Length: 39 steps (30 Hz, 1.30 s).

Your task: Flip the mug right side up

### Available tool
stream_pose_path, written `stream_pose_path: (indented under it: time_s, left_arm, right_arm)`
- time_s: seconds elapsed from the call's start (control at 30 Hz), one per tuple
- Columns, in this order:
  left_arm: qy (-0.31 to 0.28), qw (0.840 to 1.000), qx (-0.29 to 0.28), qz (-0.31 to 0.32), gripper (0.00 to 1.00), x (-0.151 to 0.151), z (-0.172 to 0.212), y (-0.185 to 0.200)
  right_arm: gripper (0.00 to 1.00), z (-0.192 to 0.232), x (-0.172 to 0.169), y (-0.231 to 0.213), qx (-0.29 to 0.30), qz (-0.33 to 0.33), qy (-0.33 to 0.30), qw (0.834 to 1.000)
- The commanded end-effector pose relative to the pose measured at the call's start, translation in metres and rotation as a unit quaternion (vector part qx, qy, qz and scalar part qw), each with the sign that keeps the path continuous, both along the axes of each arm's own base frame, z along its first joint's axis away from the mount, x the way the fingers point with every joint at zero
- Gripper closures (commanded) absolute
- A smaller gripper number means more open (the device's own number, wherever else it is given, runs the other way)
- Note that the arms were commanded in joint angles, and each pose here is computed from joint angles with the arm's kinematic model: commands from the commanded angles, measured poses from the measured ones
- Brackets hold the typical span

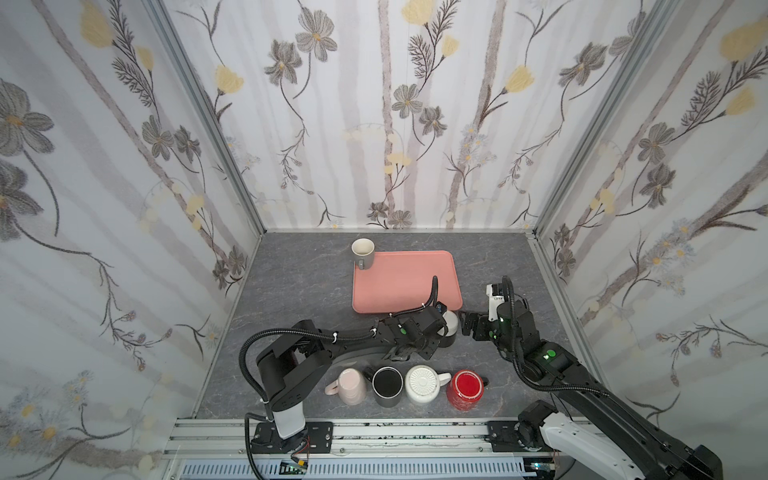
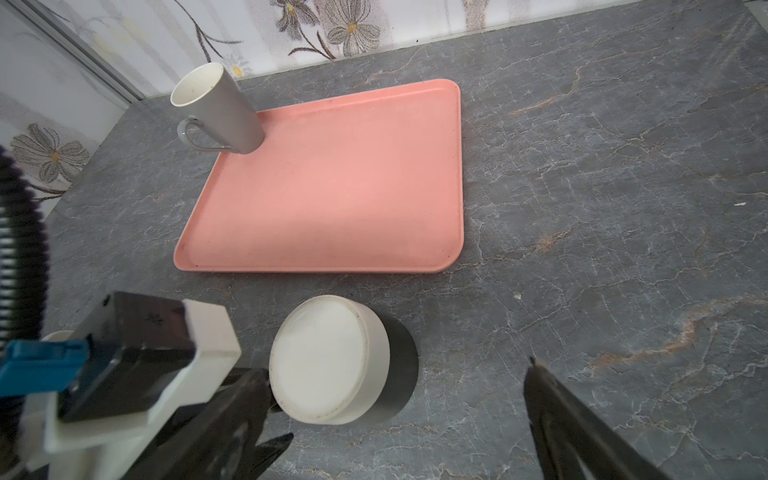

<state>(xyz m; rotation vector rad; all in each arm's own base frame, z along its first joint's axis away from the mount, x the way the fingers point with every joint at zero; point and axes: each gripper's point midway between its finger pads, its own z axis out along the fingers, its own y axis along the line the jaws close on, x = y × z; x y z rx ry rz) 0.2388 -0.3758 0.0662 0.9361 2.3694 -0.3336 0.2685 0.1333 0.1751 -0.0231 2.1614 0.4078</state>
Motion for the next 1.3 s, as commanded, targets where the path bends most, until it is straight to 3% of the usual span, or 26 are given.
stream_pose_path:
  time_s: [0.0, 0.5, 1.27]
  left_arm:
    - [-0.037, 0.999, 0.007, 0.007, 0.57, 0.013, 0.004, -0.002]
    - [-0.066, 0.998, 0.019, -0.007, 0.66, 0.024, -0.003, -0.010]
    - [-0.116, 0.993, -0.007, -0.007, 1.00, 0.034, 0.018, -0.014]
  right_arm:
    - [0.04, 0.006, 0.002, 0.001, 0.009, 0.001, -0.011, 1.000]
    - [0.00, 0.008, -0.001, 0.006, 0.030, 0.008, -0.015, 0.999]
    - [0.00, 0.019, -0.005, 0.009, 0.079, 0.013, -0.048, 0.996]
